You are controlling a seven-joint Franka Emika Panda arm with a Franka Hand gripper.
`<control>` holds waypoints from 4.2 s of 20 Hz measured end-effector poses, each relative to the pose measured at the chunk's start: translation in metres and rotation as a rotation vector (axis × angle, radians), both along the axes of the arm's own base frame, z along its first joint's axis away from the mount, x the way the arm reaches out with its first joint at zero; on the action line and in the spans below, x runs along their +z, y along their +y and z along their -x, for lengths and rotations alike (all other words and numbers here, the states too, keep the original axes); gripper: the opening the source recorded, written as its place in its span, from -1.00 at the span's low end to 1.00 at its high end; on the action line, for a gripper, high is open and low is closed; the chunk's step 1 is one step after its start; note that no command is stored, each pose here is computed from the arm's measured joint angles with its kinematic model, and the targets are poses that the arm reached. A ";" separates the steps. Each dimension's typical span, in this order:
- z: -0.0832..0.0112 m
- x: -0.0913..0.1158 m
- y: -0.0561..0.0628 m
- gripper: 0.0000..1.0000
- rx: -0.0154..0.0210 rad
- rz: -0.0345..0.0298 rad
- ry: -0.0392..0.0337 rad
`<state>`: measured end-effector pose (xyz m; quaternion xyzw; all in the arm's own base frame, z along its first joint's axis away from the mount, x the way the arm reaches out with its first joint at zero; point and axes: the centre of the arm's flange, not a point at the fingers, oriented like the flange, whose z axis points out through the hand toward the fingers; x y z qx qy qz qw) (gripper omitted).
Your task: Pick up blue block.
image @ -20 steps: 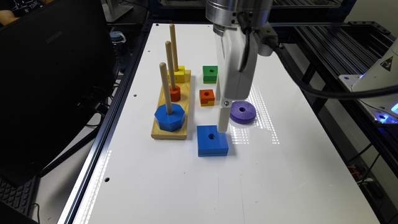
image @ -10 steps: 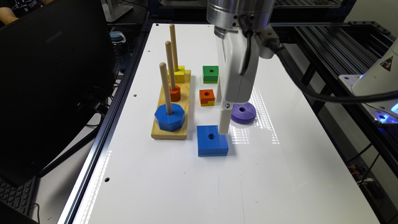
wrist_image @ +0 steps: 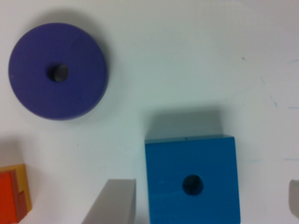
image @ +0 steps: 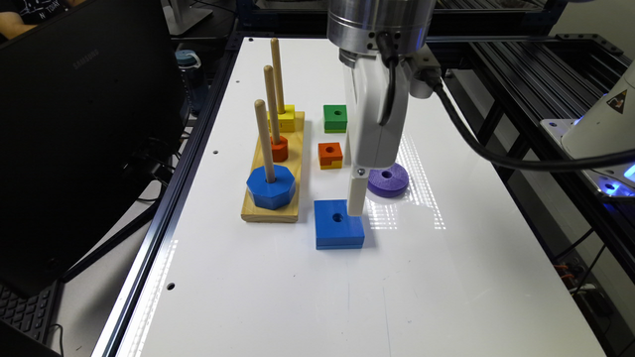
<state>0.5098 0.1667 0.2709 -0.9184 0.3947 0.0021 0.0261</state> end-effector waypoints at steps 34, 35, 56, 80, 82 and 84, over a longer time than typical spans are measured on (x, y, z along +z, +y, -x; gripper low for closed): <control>-0.0653 -0.028 0.015 1.00 0.0013 0.0052 0.0196; -0.0643 -0.029 0.014 1.00 0.0005 0.0075 0.0216; -0.0546 -0.018 0.007 1.00 0.0001 0.0227 0.0188; -0.0361 -0.031 0.007 1.00 0.0051 0.0270 0.0346; -0.0360 -0.031 0.007 1.00 0.0049 0.0271 0.0351; -0.0351 -0.038 0.007 1.00 0.0043 0.0250 0.0387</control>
